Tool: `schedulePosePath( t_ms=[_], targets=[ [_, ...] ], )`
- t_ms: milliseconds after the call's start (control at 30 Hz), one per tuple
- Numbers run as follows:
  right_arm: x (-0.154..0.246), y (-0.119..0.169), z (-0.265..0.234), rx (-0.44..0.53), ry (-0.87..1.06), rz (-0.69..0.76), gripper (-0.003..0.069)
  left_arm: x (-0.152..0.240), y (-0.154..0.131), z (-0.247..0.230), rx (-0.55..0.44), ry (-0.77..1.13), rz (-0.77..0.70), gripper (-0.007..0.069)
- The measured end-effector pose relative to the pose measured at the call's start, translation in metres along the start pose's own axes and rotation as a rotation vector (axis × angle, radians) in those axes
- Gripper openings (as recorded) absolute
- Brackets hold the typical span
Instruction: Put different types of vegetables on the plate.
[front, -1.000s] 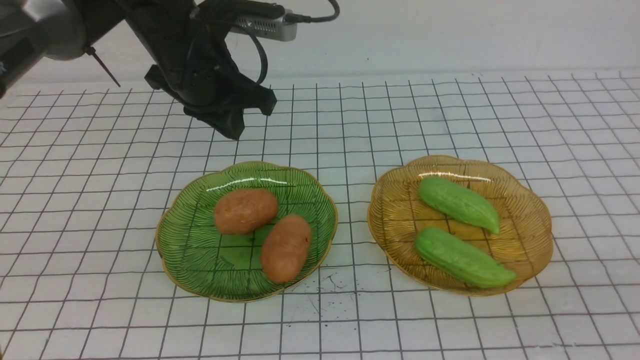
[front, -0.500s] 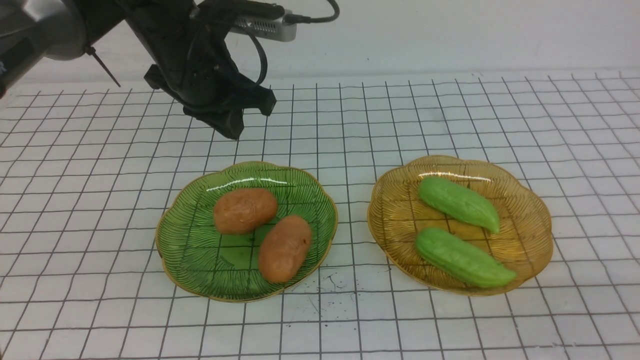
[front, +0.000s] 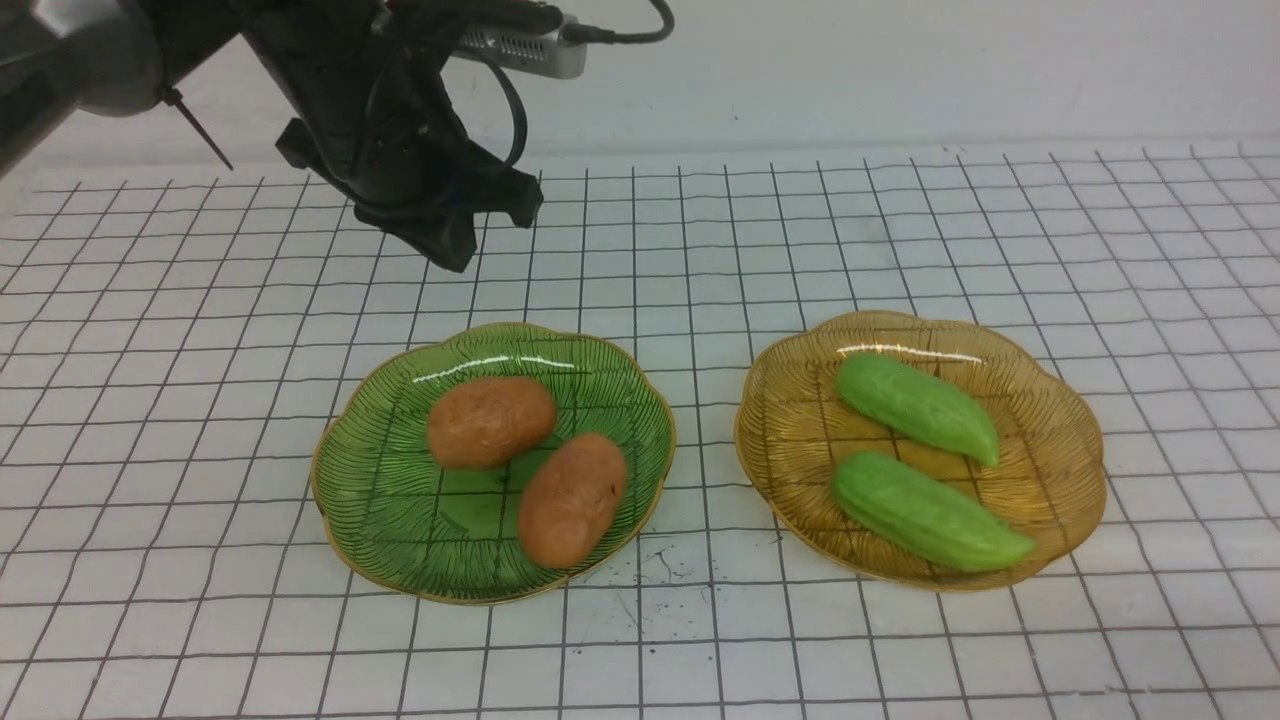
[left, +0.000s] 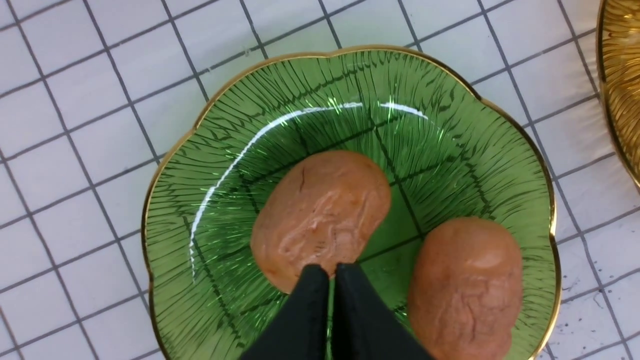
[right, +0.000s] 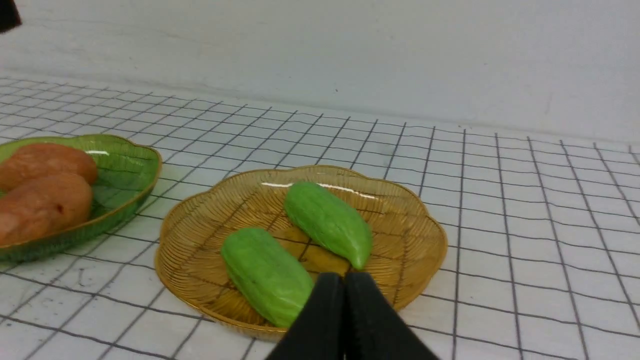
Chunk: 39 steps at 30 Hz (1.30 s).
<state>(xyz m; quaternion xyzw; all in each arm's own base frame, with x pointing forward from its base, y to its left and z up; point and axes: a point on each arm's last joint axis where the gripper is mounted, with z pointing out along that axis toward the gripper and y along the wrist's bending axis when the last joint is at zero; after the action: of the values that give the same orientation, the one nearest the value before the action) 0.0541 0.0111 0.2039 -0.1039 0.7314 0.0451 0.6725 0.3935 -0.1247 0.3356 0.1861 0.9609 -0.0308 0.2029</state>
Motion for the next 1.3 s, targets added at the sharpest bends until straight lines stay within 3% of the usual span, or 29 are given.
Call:
schedulePosePath(
  t_ms=[367,667,967,1300],
  targets=[
    [0.024,-0.002,0.002,0.061,0.126,0.006,-0.0015,0.003,-0.001,-0.019,-0.002,-0.033,-0.001,-0.0008],
    [0.024,-0.005,0.001,0.103,0.131,0.012,-0.0015,0.03,-0.004,-0.079,-0.008,-0.119,-0.006,-0.0008],
    [0.025,-0.009,0.001,0.187,0.137,0.022,-0.0015,0.091,-0.013,-0.152,0.022,-0.239,-0.012,-0.0008],
    [0.025,-0.013,0.0,0.249,0.142,0.031,-0.0015,0.185,-0.021,-0.178,0.032,-0.271,-0.014,-0.0008]
  ],
)
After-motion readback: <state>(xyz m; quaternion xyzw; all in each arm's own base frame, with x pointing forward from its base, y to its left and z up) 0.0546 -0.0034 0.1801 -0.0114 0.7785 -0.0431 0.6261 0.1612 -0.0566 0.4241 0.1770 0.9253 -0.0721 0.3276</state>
